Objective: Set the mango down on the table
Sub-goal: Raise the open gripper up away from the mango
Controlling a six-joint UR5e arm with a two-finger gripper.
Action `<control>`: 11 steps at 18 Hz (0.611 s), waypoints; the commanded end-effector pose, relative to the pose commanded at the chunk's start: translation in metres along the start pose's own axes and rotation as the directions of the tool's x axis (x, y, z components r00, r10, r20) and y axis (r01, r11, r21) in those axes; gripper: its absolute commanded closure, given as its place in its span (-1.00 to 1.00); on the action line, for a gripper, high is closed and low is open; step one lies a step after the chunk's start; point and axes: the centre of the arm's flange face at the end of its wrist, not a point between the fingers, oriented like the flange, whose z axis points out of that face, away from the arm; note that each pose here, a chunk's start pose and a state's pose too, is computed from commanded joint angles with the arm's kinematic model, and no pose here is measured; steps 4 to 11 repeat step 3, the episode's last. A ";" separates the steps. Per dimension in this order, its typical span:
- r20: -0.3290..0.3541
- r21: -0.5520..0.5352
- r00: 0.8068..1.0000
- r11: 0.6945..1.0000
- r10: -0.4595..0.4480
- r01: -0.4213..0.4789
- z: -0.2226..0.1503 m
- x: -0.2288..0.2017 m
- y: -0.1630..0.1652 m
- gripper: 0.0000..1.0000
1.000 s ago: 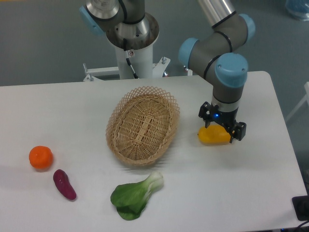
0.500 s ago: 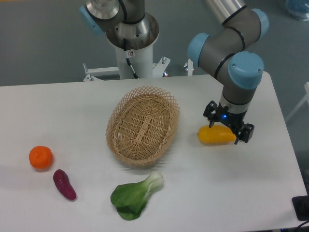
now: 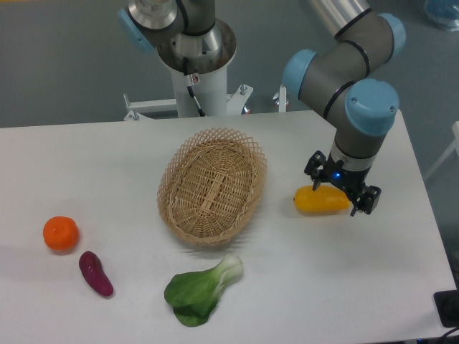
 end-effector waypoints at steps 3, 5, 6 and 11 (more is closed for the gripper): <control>0.000 0.000 1.000 1.000 0.002 -0.002 0.001 0.001 -0.001 -1.00; 0.000 0.000 1.000 1.000 0.002 -0.002 0.001 0.001 -0.001 -1.00; 0.000 0.000 1.000 1.000 0.002 -0.002 0.001 0.001 -0.001 -1.00; 0.000 0.000 1.000 1.000 0.002 -0.002 0.001 0.001 -0.001 -1.00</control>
